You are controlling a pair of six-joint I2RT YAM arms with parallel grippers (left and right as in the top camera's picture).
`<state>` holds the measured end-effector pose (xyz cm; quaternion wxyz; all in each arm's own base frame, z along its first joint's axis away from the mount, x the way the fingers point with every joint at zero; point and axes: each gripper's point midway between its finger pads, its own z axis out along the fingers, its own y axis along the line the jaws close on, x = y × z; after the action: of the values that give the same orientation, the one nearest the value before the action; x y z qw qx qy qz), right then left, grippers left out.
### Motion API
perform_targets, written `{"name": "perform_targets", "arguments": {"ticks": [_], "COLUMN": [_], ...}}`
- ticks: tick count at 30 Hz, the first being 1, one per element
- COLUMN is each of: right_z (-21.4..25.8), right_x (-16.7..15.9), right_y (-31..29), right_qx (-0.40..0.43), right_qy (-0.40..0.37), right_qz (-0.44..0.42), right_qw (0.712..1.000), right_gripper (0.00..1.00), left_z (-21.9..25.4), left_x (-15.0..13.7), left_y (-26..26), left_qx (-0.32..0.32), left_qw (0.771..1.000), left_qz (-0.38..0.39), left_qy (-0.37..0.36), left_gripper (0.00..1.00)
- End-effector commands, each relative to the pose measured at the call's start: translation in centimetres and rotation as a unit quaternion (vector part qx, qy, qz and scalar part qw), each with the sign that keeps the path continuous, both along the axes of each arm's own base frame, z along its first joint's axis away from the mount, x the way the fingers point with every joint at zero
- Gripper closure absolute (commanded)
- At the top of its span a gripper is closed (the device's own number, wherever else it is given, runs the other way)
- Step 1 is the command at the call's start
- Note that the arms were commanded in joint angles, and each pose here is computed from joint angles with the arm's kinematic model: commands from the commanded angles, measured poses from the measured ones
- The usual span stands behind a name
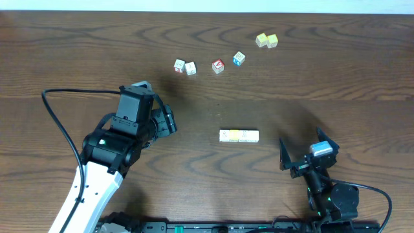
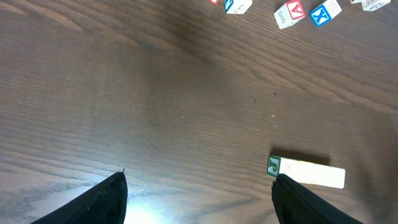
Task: Lift 4 blocks
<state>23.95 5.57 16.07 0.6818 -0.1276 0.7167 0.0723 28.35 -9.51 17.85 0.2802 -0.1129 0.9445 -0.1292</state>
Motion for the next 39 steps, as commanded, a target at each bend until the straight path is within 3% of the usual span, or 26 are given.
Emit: {"name": "perform_targets", "arguments": {"ticks": [1,22,30,35,39], "right_z": [0.0,-0.1,-0.1,-0.1,-0.1], "right_x": [0.0,0.0,0.0,0.0,0.0], "right_y": [0.0,0.0,0.0,0.0,0.0], "right_qx": [-0.009,-0.009,-0.009,-0.009,-0.009], "right_qy": [-0.002,-0.002,-0.002,-0.002,-0.002], "right_qz": [0.001,0.001,0.001,0.001,0.001], "right_qw": [1.000,1.000,1.000,1.000,1.000], "right_gripper": [0.01,0.01,0.01,0.01,0.01], "left_z": [0.8,0.8,-0.3,-1.2,-1.7], "left_x": [0.5,0.5,-0.8,-2.0,-2.9], "left_y": [0.2,0.2,0.7,1.1,0.4], "left_qx": [0.003,0.003,0.015,0.044,0.049], "left_qw": [1.000,1.000,1.000,0.998,0.987], "left_qz": [0.004,0.004,0.004,-0.041,-0.144], "left_qy": [-0.012,-0.012,0.023,0.012,-0.048], "left_gripper": [0.25,0.25,0.25,0.25,0.25]}}
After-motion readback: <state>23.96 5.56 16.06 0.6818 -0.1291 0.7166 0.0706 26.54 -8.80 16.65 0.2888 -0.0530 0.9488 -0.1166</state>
